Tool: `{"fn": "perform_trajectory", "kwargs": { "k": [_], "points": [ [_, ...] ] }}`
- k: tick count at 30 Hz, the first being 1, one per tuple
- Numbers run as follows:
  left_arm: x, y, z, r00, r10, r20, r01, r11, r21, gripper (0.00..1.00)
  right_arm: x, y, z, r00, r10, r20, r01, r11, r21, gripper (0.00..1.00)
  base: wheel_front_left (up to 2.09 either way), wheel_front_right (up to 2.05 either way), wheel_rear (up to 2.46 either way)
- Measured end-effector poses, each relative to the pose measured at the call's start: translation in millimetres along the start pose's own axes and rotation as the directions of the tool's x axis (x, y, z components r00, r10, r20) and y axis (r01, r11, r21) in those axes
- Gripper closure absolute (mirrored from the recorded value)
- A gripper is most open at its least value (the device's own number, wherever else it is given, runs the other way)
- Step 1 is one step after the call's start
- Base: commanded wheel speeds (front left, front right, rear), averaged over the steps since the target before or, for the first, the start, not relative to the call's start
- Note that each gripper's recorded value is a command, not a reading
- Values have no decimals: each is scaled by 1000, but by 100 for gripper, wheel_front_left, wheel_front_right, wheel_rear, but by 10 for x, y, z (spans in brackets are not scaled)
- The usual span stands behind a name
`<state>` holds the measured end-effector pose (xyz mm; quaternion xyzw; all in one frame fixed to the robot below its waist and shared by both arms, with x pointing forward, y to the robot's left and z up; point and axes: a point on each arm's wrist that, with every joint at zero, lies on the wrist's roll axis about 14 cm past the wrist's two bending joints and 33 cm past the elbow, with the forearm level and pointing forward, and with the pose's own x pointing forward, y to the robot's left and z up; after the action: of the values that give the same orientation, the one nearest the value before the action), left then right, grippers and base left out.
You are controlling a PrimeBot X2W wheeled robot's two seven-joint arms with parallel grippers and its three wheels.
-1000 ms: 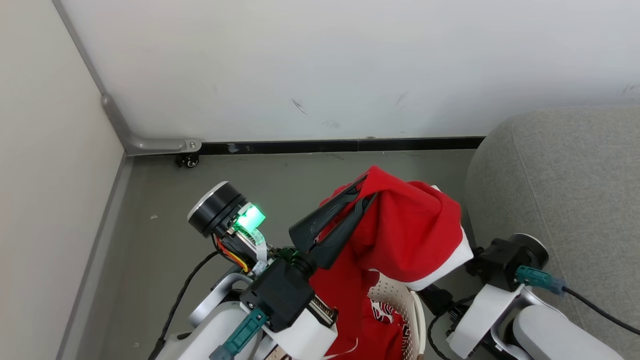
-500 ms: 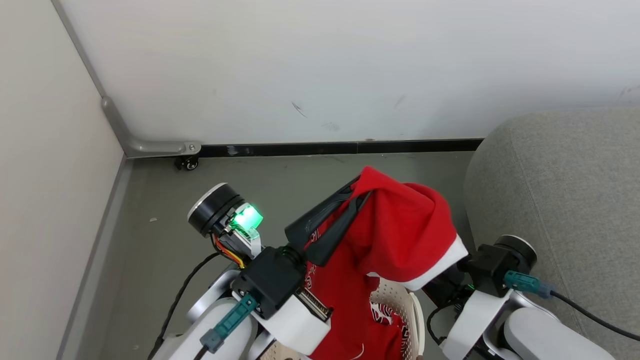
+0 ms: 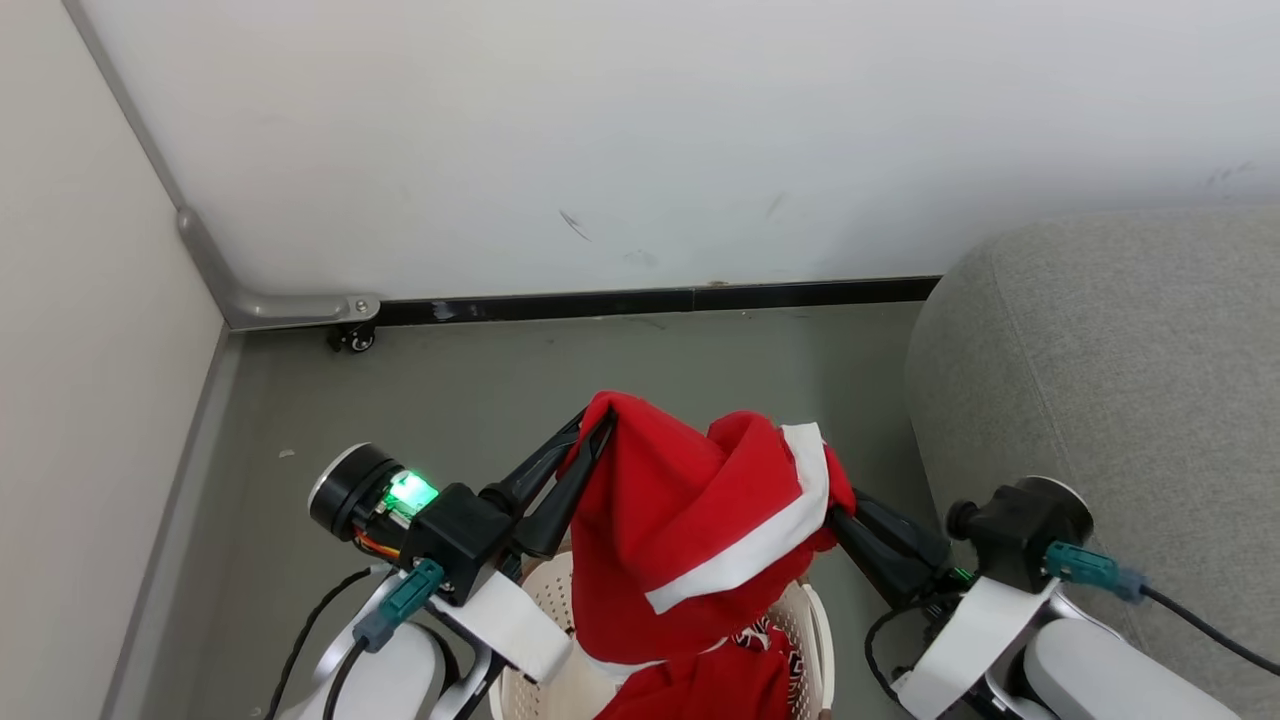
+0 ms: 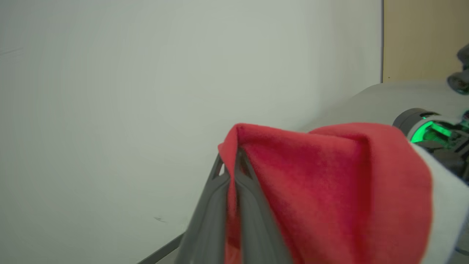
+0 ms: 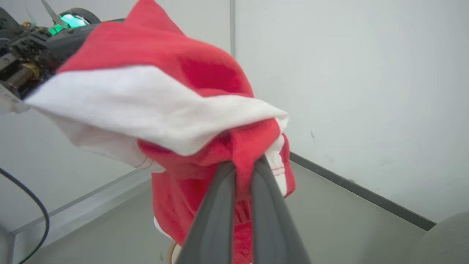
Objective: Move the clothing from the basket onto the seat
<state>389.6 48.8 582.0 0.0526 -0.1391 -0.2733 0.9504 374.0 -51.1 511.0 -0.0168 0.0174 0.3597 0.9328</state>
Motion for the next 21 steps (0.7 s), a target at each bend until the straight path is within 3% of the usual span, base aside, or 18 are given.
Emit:
{"fn": "perform_trajectory", "kwargs": {
  "k": [7, 8, 10, 11, 12, 21],
  "points": [
    [-29, -78, -245, 997, -14, -70, 11, 999, -46, 100, -97, -196, 76, 995, -85, 46, 83, 995, 48, 100, 0, 0, 0],
    [-28, -103, -273, 997, -19, -77, 15, 998, -55, 87, -107, -234, 104, 994, -99, 55, 97, 994, 53, 100, 0, 0, 0],
    [-20, -153, -306, 996, -34, -86, 29, 997, -65, 53, -121, -300, 163, 989, -126, 76, 121, 990, 68, 100, 0, 0, 0],
    [-15, -174, -319, 995, -41, -89, 34, 997, -71, 20, -129, -329, 192, 987, -138, 87, 132, 989, 72, 100, 0, 0, 0],
    [-12, -198, -334, 994, -52, -93, 45, 996, -76, 2, -138, -355, 224, 984, -149, 101, 141, 987, 76, 100, 0, 0, 0],
    [-8, -216, -470, 989, -72, -130, 59, 993, -98, 0, -332, -788, 500, 939, -288, 190, 276, 957, 89, 100, 0, 0, 0]
  ]
}}
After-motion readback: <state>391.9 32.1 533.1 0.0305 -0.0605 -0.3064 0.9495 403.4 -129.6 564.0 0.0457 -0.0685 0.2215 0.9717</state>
